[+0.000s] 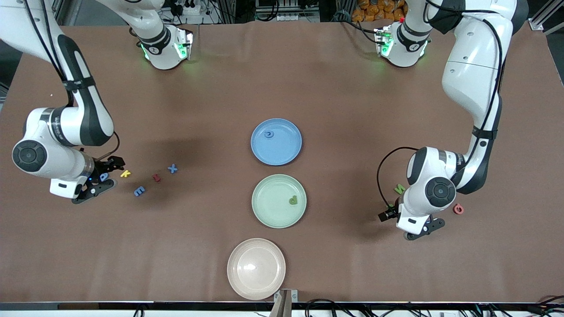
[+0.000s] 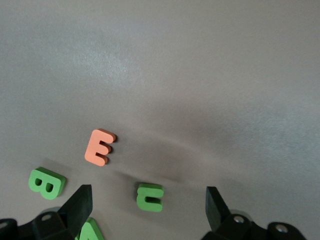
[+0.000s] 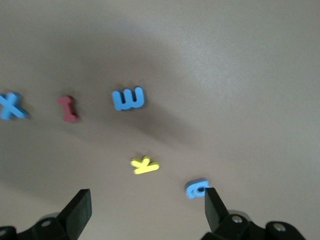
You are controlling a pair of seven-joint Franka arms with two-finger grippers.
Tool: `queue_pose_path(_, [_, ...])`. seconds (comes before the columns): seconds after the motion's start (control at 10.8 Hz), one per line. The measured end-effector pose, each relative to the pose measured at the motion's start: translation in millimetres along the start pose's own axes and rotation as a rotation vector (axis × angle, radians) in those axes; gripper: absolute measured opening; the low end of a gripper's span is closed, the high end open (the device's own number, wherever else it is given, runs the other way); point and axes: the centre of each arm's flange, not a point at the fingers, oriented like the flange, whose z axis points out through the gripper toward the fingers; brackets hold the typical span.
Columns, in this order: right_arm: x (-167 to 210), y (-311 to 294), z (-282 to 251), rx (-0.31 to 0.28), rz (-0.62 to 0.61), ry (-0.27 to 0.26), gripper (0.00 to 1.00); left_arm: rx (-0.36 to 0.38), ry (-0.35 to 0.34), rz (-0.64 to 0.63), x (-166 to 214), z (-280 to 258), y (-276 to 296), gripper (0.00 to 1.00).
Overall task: Sort letters by color into matching plates
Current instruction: 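Grasp the blue D with the right gripper while the left gripper grasps green S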
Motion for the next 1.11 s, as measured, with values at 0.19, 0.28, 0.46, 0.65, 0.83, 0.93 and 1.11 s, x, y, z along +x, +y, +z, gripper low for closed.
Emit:
queue_pose_path(0.19, [-8.5, 21.3, 25.4, 0.003, -0.092, 0.019, 1.0, -0.001, -0.022, -0.009, -5.3, 10.1, -1.3, 1.0])
queue_pose_path(0.28, [-10.4, 28.3, 34.7, -0.001, -0.144, 0.03, 1.0, -0.015, -0.025, -0.026, -9.3, 17.2, -1.2, 1.0])
queue_pose_path(0.46, [-15.2, 35.4, 55.7, -0.008, -0.223, 0.053, 0.96, -0.027, -0.028, -0.045, -20.2, 35.6, -3.3, 1.0])
queue_pose_path(0.65, [-26.5, 39.8, 69.8, -0.001, -0.234, 0.053, 0.95, -0.032, -0.024, -0.047, -22.3, 39.1, -3.8, 1.0])
queue_pose_path(0.83, [-36.8, 44.7, 79.3, -0.006, -0.223, 0.066, 0.94, -0.033, -0.023, -0.047, -22.1, 39.1, -3.9, 1.0])
queue_pose_path(0.93, [-41.1, 46.9, 83.1, -0.011, -0.22, 0.072, 0.94, -0.036, -0.021, -0.048, -22.0, 38.4, -3.5, 0.95])
queue_pose_path(1.11, [-54.4, 55.1, 93.7, -0.046, -0.258, 0.093, 0.91, -0.039, -0.016, -0.05, -20.5, 33.7, -4.5, 0.67])
